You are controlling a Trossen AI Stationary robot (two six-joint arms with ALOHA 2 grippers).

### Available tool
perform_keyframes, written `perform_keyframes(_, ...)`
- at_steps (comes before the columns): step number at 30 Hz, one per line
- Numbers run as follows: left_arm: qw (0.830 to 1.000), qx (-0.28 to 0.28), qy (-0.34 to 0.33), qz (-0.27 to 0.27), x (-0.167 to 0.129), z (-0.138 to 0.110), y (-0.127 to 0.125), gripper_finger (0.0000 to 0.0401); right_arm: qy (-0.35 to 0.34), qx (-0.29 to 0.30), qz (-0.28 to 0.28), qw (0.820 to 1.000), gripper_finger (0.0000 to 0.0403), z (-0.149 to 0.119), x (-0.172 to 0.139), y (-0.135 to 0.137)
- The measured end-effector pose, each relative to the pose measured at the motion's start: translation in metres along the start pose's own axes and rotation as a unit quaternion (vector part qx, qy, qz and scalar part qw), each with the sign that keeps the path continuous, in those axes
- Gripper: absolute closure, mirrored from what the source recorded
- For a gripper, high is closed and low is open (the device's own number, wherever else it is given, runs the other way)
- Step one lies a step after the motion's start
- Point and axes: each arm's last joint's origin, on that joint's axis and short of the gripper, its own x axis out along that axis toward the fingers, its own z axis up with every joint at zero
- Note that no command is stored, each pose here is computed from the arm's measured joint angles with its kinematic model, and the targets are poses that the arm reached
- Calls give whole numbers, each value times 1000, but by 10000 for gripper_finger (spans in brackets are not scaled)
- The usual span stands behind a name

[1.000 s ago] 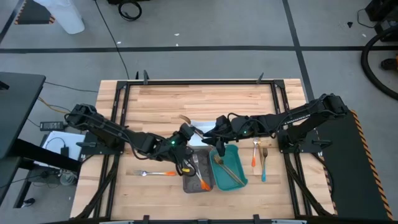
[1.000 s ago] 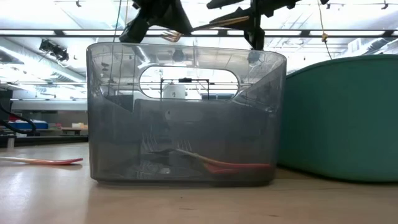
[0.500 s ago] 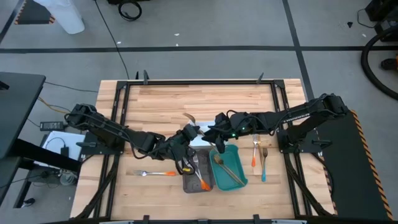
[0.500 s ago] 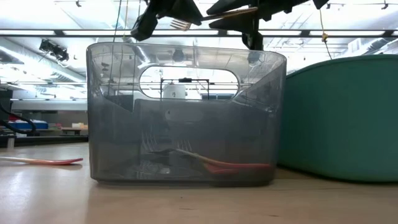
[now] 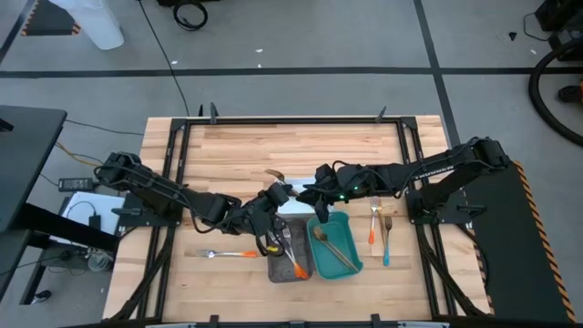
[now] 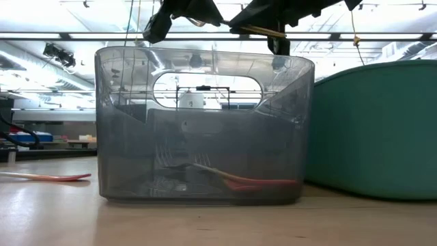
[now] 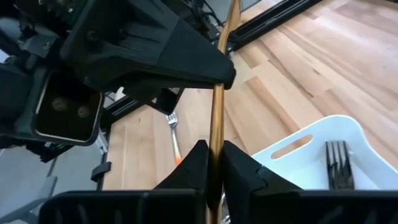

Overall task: Sort silverware by color (type)
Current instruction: Put the gold fork into the green bin

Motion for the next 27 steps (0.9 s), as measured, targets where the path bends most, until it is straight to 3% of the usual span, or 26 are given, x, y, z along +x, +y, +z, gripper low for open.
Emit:
perform_keyframes(13, 995, -87, -43, 0, -15, 11, -1, 279, -12, 1, -20, 1000, 368, 2, 0, -3)
perform_keyframes(22, 986, -149, -66, -27, -38, 21, -12, 279, 58, 40, -53, 996, 366, -16, -2, -4)
perform_keyframes(27, 975, -180, -96, -91, -49, 24, -26, 282, 103, 66, -67, 990, 365, -30, -5, 2)
